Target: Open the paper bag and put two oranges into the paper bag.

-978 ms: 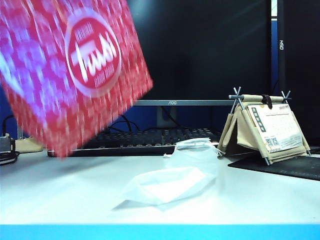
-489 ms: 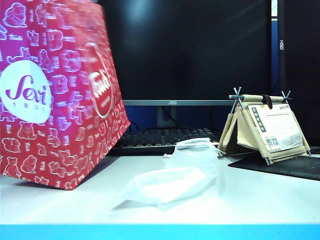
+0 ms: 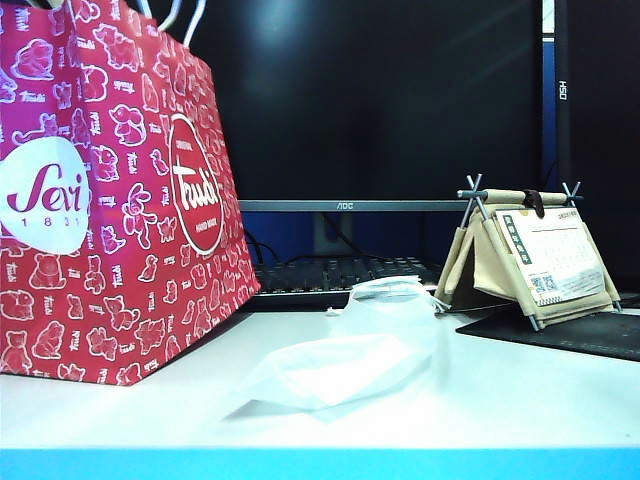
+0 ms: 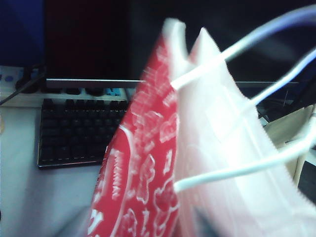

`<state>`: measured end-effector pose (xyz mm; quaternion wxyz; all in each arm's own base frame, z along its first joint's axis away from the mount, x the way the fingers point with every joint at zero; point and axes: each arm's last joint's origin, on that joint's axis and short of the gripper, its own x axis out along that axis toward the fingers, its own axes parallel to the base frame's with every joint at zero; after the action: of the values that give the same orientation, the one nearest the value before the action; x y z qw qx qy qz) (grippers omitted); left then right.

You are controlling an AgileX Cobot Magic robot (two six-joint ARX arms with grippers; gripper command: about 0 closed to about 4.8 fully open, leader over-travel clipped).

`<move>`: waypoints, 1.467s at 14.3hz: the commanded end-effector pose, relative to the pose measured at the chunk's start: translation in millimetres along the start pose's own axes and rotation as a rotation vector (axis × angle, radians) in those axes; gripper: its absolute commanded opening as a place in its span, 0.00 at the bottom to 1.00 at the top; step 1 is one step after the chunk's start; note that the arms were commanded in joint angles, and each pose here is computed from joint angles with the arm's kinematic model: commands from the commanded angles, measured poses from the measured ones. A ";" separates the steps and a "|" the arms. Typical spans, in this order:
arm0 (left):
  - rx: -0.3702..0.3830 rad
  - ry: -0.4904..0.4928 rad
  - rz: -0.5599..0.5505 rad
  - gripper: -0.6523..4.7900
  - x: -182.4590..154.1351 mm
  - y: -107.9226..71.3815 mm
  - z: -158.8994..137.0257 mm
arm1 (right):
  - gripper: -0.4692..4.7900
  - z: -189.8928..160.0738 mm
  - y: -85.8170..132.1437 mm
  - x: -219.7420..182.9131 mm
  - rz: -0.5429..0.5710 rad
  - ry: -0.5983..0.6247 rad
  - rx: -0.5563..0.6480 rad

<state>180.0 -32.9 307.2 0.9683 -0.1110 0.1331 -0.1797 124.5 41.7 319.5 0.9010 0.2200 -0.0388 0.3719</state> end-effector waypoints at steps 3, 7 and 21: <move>0.072 -0.129 0.035 0.71 -19.5 -8.3 22.7 | 0.08 3.7 3.8 -2.2 0.026 -0.018 -0.006; 0.278 -0.335 0.108 0.71 -67.3 -22.9 44.1 | 0.08 10.2 14.3 -12.8 0.056 -0.072 -0.058; 0.072 -0.334 0.153 0.55 -100.0 -0.5 -86.6 | 0.08 -79.1 -13.5 -62.3 -0.315 0.170 -0.062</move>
<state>60.3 -9.3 251.7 0.9938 -0.0716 -0.0175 -0.0833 78.9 25.4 234.4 0.9544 0.1639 0.0617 0.2418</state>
